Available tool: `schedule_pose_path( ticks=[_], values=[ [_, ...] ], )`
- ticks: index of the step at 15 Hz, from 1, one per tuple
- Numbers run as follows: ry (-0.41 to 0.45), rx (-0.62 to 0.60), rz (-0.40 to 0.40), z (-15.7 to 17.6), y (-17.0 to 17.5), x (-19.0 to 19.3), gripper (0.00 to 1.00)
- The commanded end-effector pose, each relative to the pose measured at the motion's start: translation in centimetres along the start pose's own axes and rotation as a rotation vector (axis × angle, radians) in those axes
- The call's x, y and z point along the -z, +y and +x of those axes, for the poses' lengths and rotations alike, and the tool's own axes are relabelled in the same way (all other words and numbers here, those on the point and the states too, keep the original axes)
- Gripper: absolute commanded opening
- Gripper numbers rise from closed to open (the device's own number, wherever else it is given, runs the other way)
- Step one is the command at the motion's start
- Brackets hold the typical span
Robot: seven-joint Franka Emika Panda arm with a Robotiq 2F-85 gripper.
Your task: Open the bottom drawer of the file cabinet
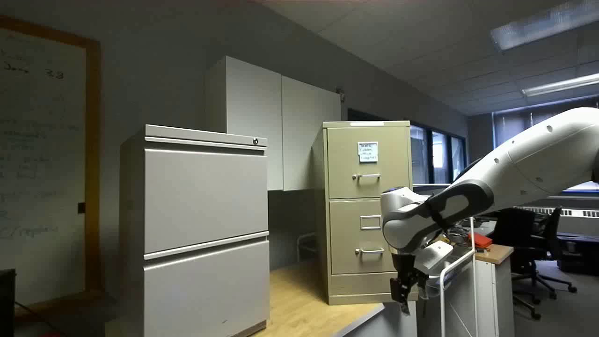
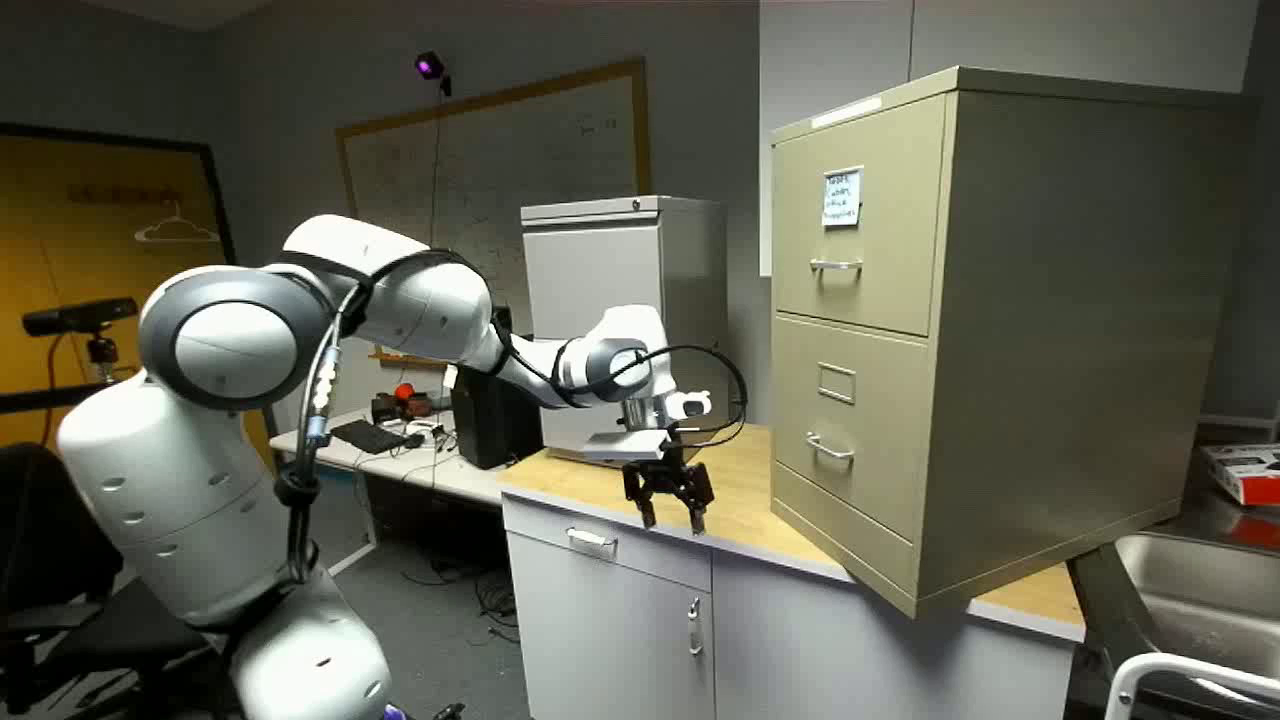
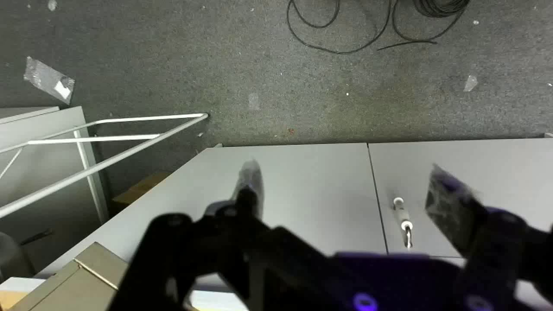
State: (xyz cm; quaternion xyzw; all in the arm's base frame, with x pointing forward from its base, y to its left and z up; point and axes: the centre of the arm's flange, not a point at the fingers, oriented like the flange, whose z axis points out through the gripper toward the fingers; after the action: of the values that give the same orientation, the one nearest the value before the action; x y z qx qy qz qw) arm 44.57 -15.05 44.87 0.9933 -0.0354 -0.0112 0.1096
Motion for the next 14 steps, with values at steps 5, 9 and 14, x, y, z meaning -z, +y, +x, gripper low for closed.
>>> schedule_pose_path(
  ticks=[5, 9, 14],
  values=[
    [0.003, -0.001, 0.000, 0.0, 0.0, 0.1, 1.00],
    [0.043, -0.051, 0.042, 1.3, 0.2, 0.0, 1.00],
    [0.164, -0.225, 0.158, 5.4, 1.7, 0.2, 1.00]
  ],
)
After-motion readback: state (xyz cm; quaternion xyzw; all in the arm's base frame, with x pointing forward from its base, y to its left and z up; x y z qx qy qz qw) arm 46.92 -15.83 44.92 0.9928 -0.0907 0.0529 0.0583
